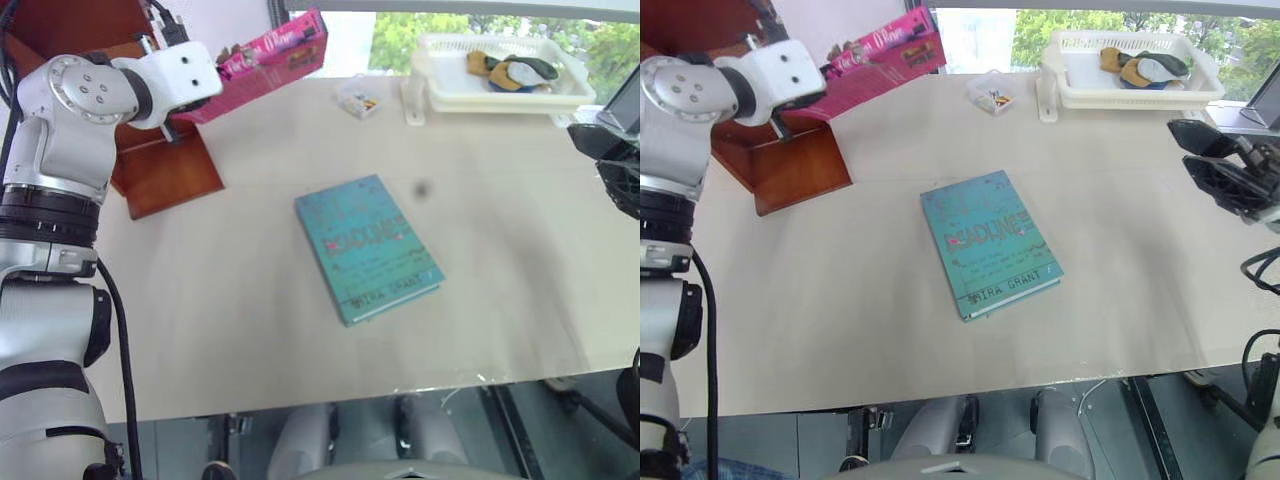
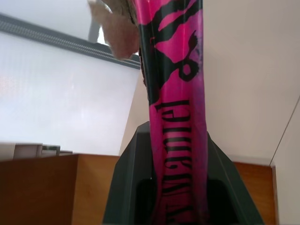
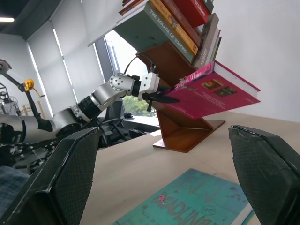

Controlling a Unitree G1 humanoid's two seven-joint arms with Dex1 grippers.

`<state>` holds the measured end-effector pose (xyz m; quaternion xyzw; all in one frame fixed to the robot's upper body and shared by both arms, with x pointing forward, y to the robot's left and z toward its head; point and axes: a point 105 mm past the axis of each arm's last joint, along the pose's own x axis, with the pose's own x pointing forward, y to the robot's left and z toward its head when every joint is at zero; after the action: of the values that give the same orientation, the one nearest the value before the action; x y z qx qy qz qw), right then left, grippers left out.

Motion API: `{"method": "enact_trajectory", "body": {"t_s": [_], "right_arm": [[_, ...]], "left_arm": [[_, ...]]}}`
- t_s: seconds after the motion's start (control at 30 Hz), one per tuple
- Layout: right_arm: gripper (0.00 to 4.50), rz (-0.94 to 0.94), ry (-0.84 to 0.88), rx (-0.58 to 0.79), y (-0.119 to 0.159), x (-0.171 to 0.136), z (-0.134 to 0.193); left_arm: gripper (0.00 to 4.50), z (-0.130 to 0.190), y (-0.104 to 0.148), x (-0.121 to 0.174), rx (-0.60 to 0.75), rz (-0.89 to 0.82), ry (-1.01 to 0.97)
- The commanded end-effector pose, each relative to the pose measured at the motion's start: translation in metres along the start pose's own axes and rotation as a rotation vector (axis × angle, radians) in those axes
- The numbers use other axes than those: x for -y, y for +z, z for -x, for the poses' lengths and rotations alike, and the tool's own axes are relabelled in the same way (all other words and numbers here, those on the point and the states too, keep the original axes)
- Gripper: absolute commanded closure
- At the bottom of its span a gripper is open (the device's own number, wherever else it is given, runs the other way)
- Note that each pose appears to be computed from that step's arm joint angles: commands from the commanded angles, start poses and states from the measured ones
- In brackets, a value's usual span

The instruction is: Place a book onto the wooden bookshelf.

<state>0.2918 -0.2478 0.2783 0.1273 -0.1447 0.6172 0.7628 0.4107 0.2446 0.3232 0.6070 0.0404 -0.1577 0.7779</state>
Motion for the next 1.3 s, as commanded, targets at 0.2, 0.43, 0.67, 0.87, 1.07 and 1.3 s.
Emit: {"method": "enact_trajectory", "body": {"t_s": [0.2, 0.43, 0.67, 0.87, 1.07, 1.3], "right_arm": [[0.0, 0.061, 0.082, 0.018, 0.006, -0.009, -0.003], [0.0, 0.081, 0.053, 0.012, 0.007, -0.011, 0.002], [0.0, 0.1, 0.037, 0.012, 0.006, -0.008, 0.003], [0.0, 0.115, 0.061, 0.026, 0.01, -0.007, -0.001], [0.0, 0.122, 0.079, 0.03, 0.01, -0.003, -0.007], [0.0, 0.137, 0.095, 0.037, 0.01, -0.003, -0.013]], "left_arm": [[4.12, 0.005, 0.03, -0.026, 0.146, -0.056, 0.084], [4.12, 0.01, 0.028, -0.041, 0.111, -0.111, 0.142], [4.12, 0.046, -0.005, -0.082, -0.093, -0.194, 0.195], [4.12, 0.083, -0.039, -0.093, -0.233, -0.196, 0.149], [4.12, 0.102, -0.066, -0.082, -0.293, -0.137, 0.075], [4.12, 0.093, -0.09, -0.058, -0.305, -0.079, 0.022]]}}
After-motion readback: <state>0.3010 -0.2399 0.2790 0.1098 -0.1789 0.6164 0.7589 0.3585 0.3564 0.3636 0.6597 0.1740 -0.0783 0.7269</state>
